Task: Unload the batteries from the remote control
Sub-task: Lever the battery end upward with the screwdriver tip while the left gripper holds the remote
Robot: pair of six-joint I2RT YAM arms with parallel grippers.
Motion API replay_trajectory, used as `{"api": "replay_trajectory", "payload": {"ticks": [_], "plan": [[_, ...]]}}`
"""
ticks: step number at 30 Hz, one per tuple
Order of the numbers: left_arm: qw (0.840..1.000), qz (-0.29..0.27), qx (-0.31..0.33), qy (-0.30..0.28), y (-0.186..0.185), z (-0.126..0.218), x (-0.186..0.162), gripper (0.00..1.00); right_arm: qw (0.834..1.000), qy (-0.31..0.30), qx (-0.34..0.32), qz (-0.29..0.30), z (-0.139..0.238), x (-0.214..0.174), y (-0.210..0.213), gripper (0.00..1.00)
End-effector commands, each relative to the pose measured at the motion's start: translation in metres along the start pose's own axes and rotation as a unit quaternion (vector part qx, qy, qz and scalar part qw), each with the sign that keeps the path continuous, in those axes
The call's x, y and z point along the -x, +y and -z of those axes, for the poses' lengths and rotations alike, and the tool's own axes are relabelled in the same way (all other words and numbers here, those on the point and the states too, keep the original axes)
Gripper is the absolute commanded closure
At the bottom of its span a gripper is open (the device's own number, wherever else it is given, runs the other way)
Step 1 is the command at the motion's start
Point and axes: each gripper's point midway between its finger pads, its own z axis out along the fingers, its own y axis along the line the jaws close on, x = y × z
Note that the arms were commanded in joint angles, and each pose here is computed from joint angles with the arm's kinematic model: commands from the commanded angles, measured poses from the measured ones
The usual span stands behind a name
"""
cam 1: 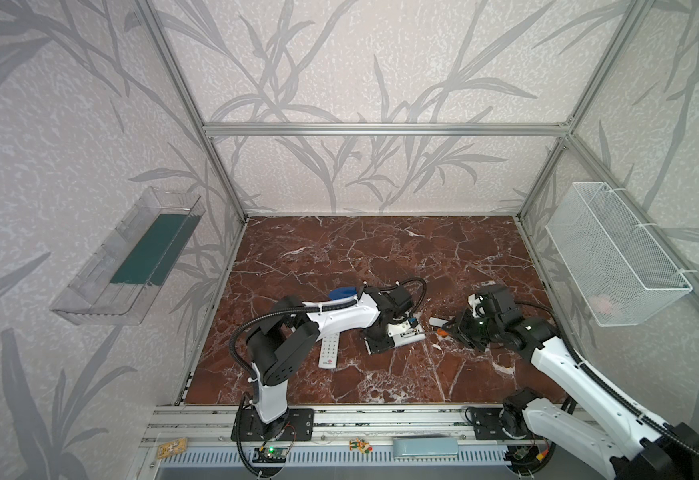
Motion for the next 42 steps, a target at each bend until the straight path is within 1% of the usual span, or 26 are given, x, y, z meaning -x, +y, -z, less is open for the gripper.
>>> {"api": "replay_trajectory", "payload": {"ticks": [1, 3, 8, 13, 15, 19, 26, 30, 33, 37, 42], "plan": [[0.999, 0.01, 0.003, -0.037, -0.001, 0.018, 0.015, 1.0, 0.999, -0.005, -0.04, -0.019, -0.002, -0.003, -0.021, 1.0], [0.999, 0.02, -0.012, -0.042, -0.005, 0.02, 0.018, 1.0, 0.999, -0.006, -0.036, -0.032, -0.007, -0.007, -0.024, 1.0], [0.994, 0.037, -0.09, -0.039, -0.028, 0.023, 0.026, 1.0, 0.998, -0.021, -0.017, -0.06, -0.018, -0.012, -0.033, 1.0], [0.987, 0.047, -0.145, -0.046, -0.04, 0.027, 0.031, 1.0, 0.998, -0.021, -0.028, -0.058, -0.021, -0.014, -0.043, 1.0], [0.985, 0.053, -0.157, -0.051, -0.041, 0.028, 0.032, 1.0, 0.998, -0.02, -0.029, -0.055, -0.02, -0.015, -0.043, 1.0], [0.983, 0.054, -0.169, -0.05, -0.042, 0.026, 0.03, 1.0, 0.998, -0.021, -0.023, -0.047, -0.019, -0.015, -0.041, 1.0], [0.989, 0.049, -0.141, -0.024, -0.033, 0.015, 0.017, 1.0, 0.999, -0.017, -0.022, -0.033, -0.014, -0.017, -0.039, 1.0], [0.987, 0.044, -0.154, -0.025, -0.036, 0.012, 0.018, 1.0, 1.0, -0.008, -0.007, -0.019, -0.011, -0.017, -0.026, 1.0], [0.986, 0.047, -0.158, -0.033, -0.034, 0.013, 0.022, 1.0, 1.0, 0.003, -0.008, 0.002, -0.006, -0.017, -0.016, 1.0], [0.985, 0.05, -0.16, -0.028, -0.03, 0.01, 0.021, 1.0, 1.0, 0.009, -0.012, 0.023, -0.001, -0.016, -0.008, 1.0], [0.984, 0.05, -0.168, -0.022, -0.029, 0.006, 0.02, 1.0, 0.999, 0.023, -0.001, 0.031, -0.002, -0.018, 0.003, 1.0]]}}
